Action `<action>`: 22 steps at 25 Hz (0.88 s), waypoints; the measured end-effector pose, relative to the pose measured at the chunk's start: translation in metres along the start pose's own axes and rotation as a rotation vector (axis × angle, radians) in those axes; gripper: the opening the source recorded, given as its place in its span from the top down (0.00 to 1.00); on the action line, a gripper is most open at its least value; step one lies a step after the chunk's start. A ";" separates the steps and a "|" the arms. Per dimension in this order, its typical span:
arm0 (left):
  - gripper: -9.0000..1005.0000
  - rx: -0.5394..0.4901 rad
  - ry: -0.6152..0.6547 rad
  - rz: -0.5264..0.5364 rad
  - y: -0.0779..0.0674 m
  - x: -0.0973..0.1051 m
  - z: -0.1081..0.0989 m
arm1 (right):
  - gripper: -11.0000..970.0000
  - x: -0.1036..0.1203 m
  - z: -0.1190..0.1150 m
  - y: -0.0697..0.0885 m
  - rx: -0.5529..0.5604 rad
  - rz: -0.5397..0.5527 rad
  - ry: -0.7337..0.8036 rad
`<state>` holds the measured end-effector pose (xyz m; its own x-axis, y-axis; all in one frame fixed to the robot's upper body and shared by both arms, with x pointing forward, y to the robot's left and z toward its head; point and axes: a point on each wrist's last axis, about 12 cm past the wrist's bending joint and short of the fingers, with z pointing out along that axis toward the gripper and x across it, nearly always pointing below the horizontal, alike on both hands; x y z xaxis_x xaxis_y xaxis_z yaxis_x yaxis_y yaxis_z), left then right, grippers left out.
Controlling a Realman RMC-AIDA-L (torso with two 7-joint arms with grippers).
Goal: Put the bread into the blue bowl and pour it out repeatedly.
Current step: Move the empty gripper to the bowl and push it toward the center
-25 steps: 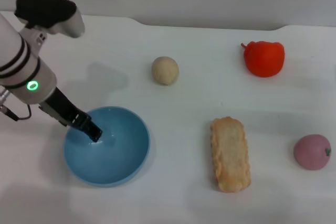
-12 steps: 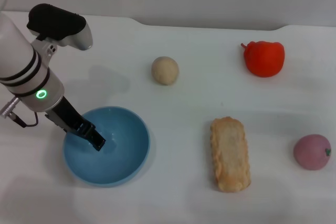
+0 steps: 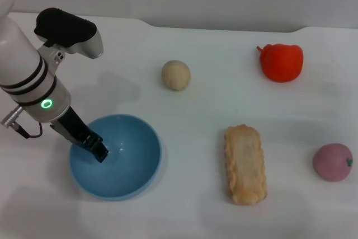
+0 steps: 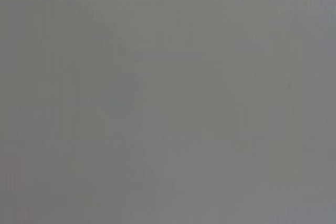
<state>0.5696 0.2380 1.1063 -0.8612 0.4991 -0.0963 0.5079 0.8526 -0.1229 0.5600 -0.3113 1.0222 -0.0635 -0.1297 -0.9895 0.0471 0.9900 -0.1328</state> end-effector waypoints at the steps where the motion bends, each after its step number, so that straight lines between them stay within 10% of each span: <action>1: 0.32 0.000 0.000 0.002 0.000 0.000 0.000 | 0.48 0.000 0.000 0.000 0.001 0.000 -0.001; 8: 0.46 0.003 0.000 0.001 0.000 0.001 0.001 | 0.48 0.002 -0.002 -0.002 0.006 0.001 0.004; 14: 0.70 0.000 -0.013 -0.003 0.002 0.001 0.001 | 0.49 0.003 -0.004 -0.004 0.011 0.002 0.003; 16: 0.93 0.001 -0.013 -0.004 0.002 0.001 0.001 | 0.49 0.003 -0.004 -0.004 0.011 0.002 0.004; 22: 0.97 0.005 -0.017 -0.017 0.002 -0.001 -0.001 | 0.49 0.004 -0.004 -0.003 0.010 0.063 0.009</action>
<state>0.5712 0.2393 1.1068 -0.8692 0.4820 -0.1107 0.4934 0.8601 -0.1295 0.5552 -0.3148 1.0192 -0.0691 -0.0664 -0.9954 0.0614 0.9956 -0.0707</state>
